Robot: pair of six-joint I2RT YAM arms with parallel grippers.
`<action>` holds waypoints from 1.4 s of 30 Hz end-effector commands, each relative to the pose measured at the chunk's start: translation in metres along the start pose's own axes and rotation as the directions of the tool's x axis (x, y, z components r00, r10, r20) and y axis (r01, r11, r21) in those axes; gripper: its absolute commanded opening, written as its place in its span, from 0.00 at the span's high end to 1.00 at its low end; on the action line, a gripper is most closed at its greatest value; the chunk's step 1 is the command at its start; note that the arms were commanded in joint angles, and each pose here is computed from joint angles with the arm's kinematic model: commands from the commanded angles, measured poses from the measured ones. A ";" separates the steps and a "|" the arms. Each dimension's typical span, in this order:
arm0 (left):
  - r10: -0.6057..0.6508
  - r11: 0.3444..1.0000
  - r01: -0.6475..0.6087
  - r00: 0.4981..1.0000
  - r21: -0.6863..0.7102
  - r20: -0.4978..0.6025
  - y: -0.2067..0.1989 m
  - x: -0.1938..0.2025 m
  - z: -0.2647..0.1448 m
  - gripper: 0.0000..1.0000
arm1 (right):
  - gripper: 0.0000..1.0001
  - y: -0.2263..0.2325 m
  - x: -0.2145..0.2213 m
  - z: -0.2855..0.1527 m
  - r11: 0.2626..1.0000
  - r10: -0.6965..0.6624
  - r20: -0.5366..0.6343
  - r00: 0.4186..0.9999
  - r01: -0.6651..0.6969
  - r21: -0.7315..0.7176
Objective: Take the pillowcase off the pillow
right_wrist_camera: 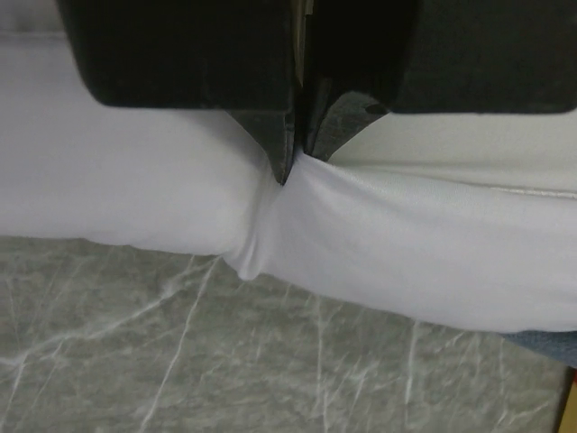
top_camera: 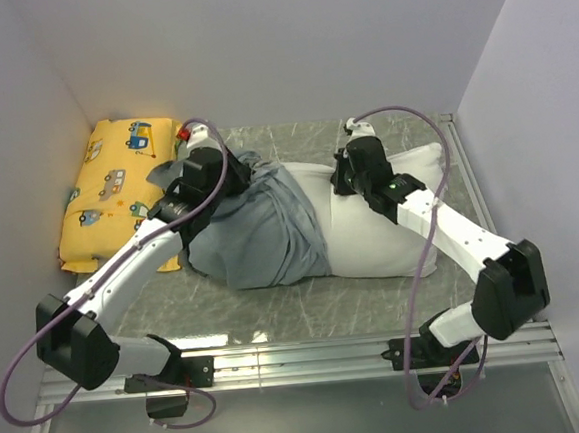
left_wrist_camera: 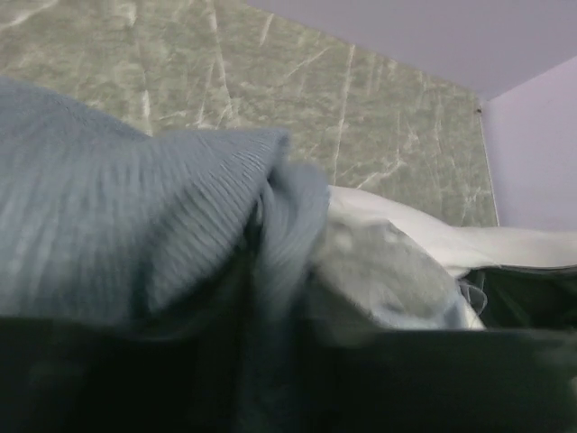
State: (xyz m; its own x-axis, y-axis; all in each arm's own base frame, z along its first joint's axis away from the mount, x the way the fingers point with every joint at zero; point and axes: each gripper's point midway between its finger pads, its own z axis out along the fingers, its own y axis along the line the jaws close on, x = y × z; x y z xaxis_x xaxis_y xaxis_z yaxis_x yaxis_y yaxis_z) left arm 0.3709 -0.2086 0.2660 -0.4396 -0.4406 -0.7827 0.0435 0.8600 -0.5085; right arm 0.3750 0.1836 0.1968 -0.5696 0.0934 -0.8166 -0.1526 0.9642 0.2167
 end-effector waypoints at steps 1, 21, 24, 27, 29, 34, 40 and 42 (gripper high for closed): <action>0.031 0.996 -0.031 1.000 0.085 -0.001 -0.012 -0.015 -0.007 0.58 | 1.00 -0.053 0.022 0.023 0.977 0.026 -0.061 0.998 -0.012 0.214; 0.291 0.942 -0.300 0.954 -0.154 -0.075 -0.014 0.093 -0.005 0.15 | 1.00 -0.046 0.023 0.047 0.979 0.033 -0.083 0.996 -0.015 0.204; 0.307 0.918 -0.315 0.949 -0.240 -0.074 -0.002 0.089 0.000 0.25 | 1.00 -0.048 0.019 0.045 0.976 0.023 -0.077 0.997 -0.006 0.216; 0.301 0.895 -0.302 0.952 -0.328 -0.055 0.019 0.075 0.002 0.67 | 1.00 -0.049 0.016 0.043 0.976 0.020 -0.071 0.997 -0.004 0.218; 0.237 0.895 -0.243 0.969 -0.374 -0.062 0.046 0.063 0.009 0.94 | 1.00 -0.050 0.015 0.041 0.975 0.014 -0.069 0.997 0.002 0.223; -0.009 0.886 0.041 0.997 -0.462 0.072 0.135 0.016 -0.001 1.00 | 1.00 -0.075 0.010 0.037 0.954 0.019 -0.059 0.998 0.000 0.300; -0.126 0.899 0.159 0.986 -0.408 0.107 0.164 0.024 -0.007 1.00 | 1.00 -0.111 0.001 0.034 0.934 0.124 -0.042 0.991 -0.103 0.342; -0.141 0.921 0.146 0.989 -0.361 0.039 0.157 0.045 0.000 1.00 | 0.99 -0.103 -0.006 0.031 0.943 0.123 -0.035 0.992 -0.106 0.315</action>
State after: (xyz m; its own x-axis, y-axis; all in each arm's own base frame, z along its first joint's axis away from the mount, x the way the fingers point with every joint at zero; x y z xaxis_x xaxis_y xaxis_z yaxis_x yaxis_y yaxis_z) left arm 0.3661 -0.0987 0.1803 -0.3545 -0.5806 -0.7330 -0.3235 0.8116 -0.4864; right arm 0.4137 0.1438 0.1432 -0.6579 0.1762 -0.7322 0.0291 0.9775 0.2091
